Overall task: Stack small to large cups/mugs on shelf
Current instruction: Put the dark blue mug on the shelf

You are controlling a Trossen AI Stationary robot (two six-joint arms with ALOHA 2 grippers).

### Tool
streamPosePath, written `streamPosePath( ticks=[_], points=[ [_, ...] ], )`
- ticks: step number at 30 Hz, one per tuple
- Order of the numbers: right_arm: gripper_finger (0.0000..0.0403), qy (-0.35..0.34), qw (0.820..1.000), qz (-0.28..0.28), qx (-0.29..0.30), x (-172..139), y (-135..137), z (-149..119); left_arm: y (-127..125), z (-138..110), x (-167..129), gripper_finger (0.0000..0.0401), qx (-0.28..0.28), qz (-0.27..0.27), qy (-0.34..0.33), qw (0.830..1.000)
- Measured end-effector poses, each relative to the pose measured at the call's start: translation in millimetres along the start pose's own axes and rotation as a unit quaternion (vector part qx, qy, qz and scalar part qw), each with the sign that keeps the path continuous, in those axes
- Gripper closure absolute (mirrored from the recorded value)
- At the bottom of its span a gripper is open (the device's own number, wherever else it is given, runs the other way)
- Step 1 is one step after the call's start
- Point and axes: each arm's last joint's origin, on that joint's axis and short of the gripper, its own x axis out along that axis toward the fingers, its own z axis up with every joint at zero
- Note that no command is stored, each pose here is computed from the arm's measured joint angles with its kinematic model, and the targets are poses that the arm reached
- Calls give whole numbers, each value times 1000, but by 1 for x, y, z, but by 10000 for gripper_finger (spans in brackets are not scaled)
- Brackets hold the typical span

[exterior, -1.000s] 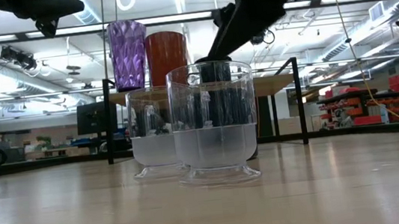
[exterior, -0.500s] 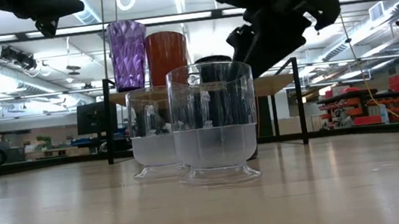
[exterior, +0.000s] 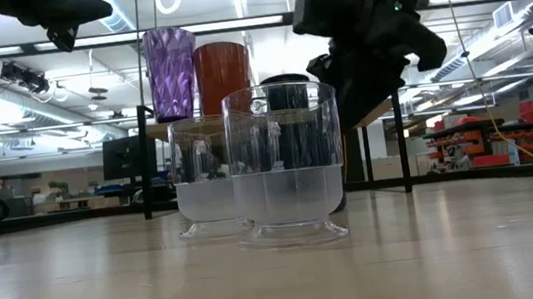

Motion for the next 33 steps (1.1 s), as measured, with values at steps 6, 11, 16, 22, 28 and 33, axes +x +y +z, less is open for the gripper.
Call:
streamPosePath(
  ticks=[6, 11, 16, 22, 28, 33],
  points=[
    [255, 27, 999, -5, -32, 1, -11, -7, 0, -1, 0, 374, 2, 1, 5, 1000],
    [264, 45, 999, -2, -19, -1, -20, -8, 0, -1, 0, 381, 3, 1, 5, 1000],
    [276, 34, 999, 6, 24, -7, -27, 0, 0, -1, 0, 384, 3, 1, 5, 1000],
    [295, 31, 999, 8, 29, -10, -29, 4, 0, -1, 0, 376, 3, 1, 6, 1000],
    [288, 45, 999, 17, 19, -10, -28, 1, 0, -1, 0, 385, 3, 1, 7, 1000],
    [266, 43, 999, 17, 23, -10, -28, 2, 0, -1, 0, 385, 3, 1, 6, 1000]
  ],
)
